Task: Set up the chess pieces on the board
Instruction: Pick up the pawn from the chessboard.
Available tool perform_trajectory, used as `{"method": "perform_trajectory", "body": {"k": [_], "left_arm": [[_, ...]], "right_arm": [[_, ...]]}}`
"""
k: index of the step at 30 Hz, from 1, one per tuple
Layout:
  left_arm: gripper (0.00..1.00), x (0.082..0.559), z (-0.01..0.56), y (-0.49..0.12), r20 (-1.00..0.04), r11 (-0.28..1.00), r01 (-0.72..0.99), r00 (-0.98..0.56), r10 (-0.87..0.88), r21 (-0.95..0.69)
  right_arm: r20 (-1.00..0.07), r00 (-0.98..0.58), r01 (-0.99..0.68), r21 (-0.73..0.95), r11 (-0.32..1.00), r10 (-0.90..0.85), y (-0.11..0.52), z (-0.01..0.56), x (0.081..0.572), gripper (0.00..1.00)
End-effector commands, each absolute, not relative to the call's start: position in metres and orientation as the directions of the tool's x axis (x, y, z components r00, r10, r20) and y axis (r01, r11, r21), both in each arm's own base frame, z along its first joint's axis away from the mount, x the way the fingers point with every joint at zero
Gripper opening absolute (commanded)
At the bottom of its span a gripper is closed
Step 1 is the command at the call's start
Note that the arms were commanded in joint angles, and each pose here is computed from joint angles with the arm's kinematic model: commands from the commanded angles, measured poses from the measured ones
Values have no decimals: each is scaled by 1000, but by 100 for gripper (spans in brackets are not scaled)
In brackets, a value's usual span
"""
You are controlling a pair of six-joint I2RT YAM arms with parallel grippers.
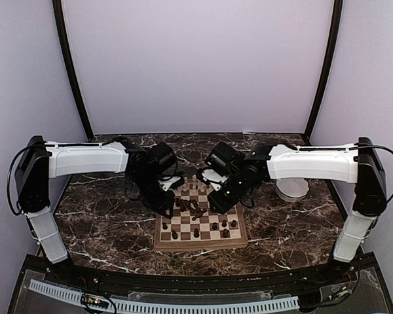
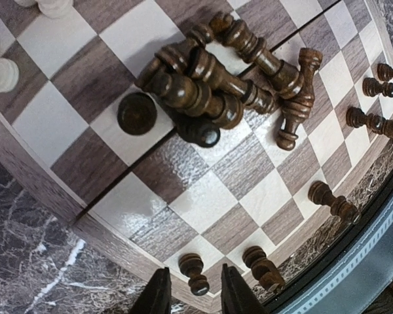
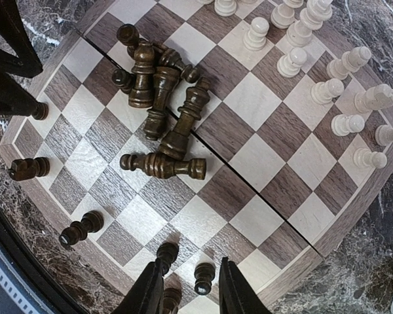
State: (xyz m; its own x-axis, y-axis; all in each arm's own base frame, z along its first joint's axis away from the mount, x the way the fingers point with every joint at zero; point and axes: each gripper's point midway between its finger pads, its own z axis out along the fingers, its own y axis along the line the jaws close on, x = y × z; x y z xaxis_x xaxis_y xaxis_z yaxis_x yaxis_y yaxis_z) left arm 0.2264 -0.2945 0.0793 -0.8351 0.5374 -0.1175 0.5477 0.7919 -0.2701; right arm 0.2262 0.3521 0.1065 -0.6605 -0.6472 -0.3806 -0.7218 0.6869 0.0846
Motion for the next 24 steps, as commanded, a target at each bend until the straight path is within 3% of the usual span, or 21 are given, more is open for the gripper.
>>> {"method": "perform_trajectory", "body": {"k": [1,11,24], "left_arm": [[27,251,102,-295,-194,829,502,-864,465,-247],[23,285,106,-319,-222,848,464,-882,416,-254],[20,287,87,-333,-170,847,447,-894,414,-288]], "right_arm": [[-390,-655,-726,90,681,-647,357,109,232,31],[-388,-663,-718,91,690,-640,354,108,231,31],[-391,-673,-707,89,702,-628,348,108,231,31]]}}
